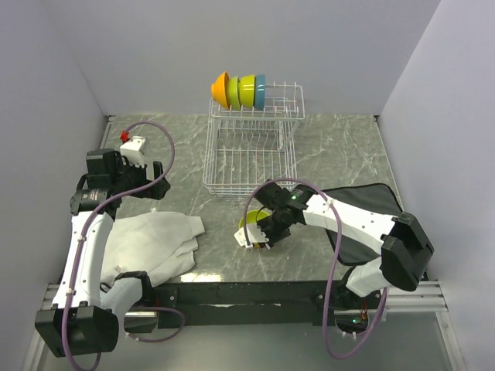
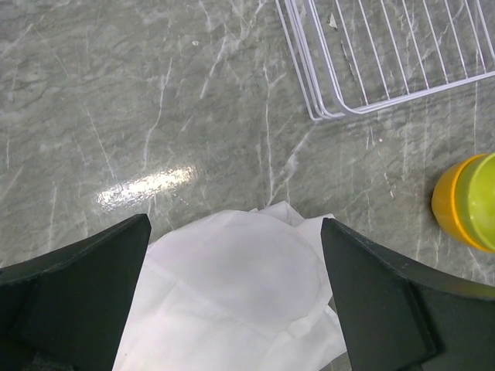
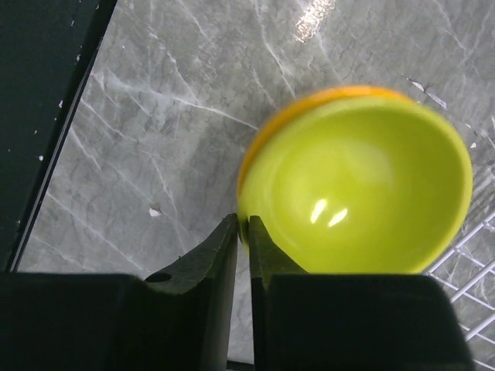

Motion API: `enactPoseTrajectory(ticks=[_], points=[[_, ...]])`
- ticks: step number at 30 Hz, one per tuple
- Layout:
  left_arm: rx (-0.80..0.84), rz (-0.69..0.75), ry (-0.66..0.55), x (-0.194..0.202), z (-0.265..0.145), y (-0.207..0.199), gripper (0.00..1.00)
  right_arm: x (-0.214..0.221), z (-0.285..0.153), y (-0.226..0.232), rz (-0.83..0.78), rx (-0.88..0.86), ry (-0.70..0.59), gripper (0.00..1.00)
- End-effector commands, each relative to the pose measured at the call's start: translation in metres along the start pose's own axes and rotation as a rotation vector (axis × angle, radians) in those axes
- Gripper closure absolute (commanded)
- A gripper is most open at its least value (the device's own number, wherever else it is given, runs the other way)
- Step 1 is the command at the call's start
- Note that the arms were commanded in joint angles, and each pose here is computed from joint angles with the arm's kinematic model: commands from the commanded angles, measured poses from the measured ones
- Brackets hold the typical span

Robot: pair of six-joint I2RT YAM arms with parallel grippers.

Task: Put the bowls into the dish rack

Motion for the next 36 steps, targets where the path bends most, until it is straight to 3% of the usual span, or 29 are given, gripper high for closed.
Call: enactPoseTrajectory(ticks=[1,2,5,14,20,24,27,28,30,31,33,35,36], points=[[0.020,0.015,-0.057,-0.007,-0.002,-0.002,0.01,-0.006,-0.007,-0.008,-0.030,0.017,0.005,0.87],[0.021,0.013,-0.057,-0.007,-0.002,-0.002,0.01,-0.007,-0.009,-0.008,-0.028,0.022,0.002,0.94],[0.023,0.018,-0.061,-0.007,-0.003,-0.003,0.01,-0.012,-0.018,-0.010,-0.033,0.053,-0.012,0.98],[0.028,0.034,-0.083,-0.011,-0.006,-0.004,0.01,-0.035,-0.055,-0.023,0.008,0.124,-0.058,1.00],[0.040,0.041,-0.097,-0.025,-0.009,-0.006,0.01,-0.066,-0.100,-0.038,0.072,0.243,-0.180,1.00],[0.079,-0.001,-0.114,-0.040,-0.008,-0.012,0.01,-0.084,-0.163,-0.070,0.185,0.439,-0.357,1.00],[0.122,-0.030,-0.110,-0.049,-0.004,-0.015,0.01,-0.086,-0.212,-0.103,0.352,0.548,-0.560,1.00],[0.130,-0.030,-0.106,-0.050,-0.002,-0.015,0.01,-0.070,-0.229,-0.113,0.498,0.585,-0.613,1.00],[0.145,-0.067,-0.098,-0.056,0.001,-0.016,0.01,-0.065,-0.260,-0.139,0.534,0.622,-0.763,1.00],[0.148,-0.064,-0.100,-0.057,0.002,-0.016,0.00,-0.046,-0.276,-0.144,0.668,0.631,-0.838,1.00],[0.169,-0.050,-0.097,-0.062,0.005,-0.016,0.01,-0.033,-0.294,-0.163,0.666,0.626,-0.960,1.00],[0.195,-0.014,-0.098,-0.064,0.008,-0.016,0.01,-0.010,-0.306,-0.170,0.832,0.586,-1.073,1.00],[0.207,-0.008,-0.095,-0.064,0.010,-0.016,0.01,-0.003,-0.313,-0.180,0.756,0.583,-1.134,1.00]])
Point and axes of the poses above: each gripper's point midway between its finger pads, its own z axis out along the fingers, its own y axis along the line the jaws close on, x = y × z, the point moved 7 cm from there along -z, back along the fingers, and after that the axes turned 5 degrees about -z, right-handed, at the moved point
